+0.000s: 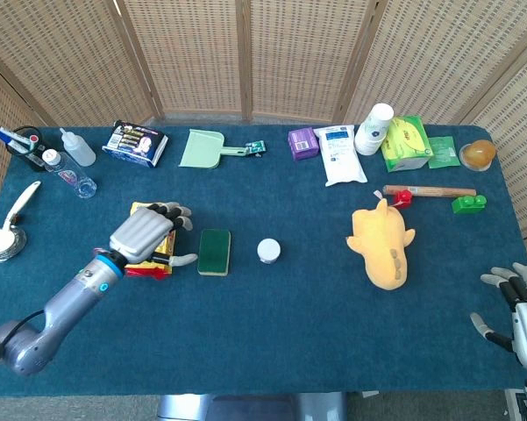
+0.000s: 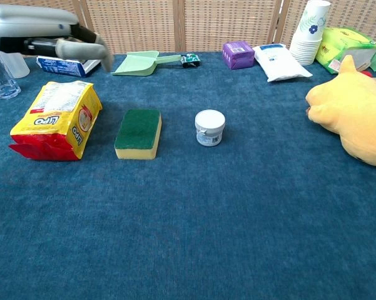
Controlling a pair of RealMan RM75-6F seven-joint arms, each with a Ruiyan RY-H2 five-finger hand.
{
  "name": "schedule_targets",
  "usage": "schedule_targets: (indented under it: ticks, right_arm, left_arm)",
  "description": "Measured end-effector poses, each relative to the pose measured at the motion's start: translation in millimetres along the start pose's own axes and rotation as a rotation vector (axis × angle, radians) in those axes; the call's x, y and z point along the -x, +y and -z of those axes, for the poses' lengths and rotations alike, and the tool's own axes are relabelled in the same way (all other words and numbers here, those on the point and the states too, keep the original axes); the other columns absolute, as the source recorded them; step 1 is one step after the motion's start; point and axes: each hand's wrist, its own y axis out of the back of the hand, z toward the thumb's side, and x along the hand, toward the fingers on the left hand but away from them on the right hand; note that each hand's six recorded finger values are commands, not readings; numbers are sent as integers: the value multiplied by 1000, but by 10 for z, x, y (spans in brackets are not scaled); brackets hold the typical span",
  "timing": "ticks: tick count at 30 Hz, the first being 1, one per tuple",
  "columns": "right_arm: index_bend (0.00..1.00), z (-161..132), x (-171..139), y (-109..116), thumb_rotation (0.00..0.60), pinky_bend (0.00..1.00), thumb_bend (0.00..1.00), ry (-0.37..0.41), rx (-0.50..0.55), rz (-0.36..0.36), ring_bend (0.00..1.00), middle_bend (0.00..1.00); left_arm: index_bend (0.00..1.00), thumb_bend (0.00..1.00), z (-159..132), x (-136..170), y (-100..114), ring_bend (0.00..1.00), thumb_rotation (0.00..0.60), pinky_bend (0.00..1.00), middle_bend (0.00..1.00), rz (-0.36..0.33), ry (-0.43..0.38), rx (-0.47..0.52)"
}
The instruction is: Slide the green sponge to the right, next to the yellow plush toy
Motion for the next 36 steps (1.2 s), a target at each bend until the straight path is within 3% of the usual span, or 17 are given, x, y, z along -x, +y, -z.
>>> schedule_targets:
  ticks: [17, 27, 36]
  right_arm:
    - [310, 95, -8, 37, 600, 173, 260, -16, 10, 7, 127, 275]
    - [310, 184, -16, 39, 600, 173, 260, -40, 8, 5, 127, 276]
    - [310, 223, -16, 55, 600, 173, 260, -57, 8, 10, 126, 275]
  left_arm:
    - [289, 109, -250, -702, -142, 128, 5, 291, 182, 80, -15, -21]
    - [278, 108, -469, -1189, -347, 127, 5, 291, 181, 151, -15, -24]
    - [275, 109, -585, -1353, -543, 131, 4, 296, 188, 203, -23, -49]
